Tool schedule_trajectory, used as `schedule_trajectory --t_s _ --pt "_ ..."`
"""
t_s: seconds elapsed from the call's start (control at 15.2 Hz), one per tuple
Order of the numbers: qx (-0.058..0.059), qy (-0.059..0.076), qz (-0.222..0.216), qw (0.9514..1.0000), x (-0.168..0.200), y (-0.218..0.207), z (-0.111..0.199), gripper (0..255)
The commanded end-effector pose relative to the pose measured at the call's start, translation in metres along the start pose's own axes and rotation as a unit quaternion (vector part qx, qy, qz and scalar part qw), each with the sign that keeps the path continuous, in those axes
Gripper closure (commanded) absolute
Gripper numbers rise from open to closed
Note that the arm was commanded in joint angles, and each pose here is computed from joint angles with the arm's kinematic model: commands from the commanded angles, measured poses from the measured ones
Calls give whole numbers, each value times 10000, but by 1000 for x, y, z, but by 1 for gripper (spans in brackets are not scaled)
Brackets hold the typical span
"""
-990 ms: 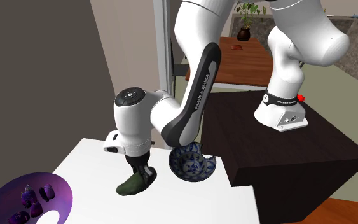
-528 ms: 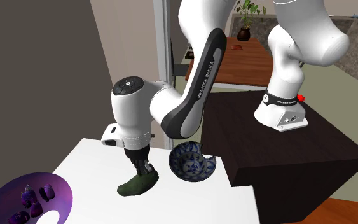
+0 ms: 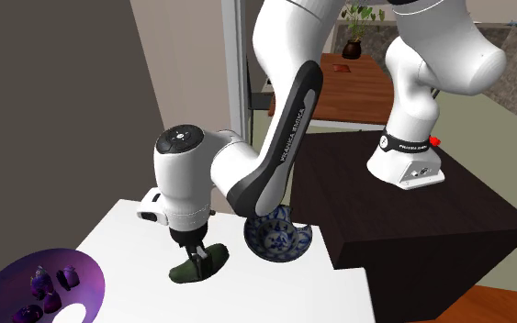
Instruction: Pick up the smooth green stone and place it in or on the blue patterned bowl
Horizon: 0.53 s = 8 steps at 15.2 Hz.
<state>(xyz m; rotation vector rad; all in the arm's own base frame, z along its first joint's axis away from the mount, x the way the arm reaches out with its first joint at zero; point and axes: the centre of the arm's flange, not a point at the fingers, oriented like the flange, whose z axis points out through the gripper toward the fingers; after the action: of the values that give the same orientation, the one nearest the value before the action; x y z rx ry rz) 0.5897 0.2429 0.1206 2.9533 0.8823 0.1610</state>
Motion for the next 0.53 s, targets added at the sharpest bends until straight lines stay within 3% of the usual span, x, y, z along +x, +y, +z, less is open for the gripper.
schedule_trajectory --t_s 0.0,0.46 --pt "-15 22 51 10000 1 -1 11 0" --pt "-15 22 51 10000 1 -1 35 0"
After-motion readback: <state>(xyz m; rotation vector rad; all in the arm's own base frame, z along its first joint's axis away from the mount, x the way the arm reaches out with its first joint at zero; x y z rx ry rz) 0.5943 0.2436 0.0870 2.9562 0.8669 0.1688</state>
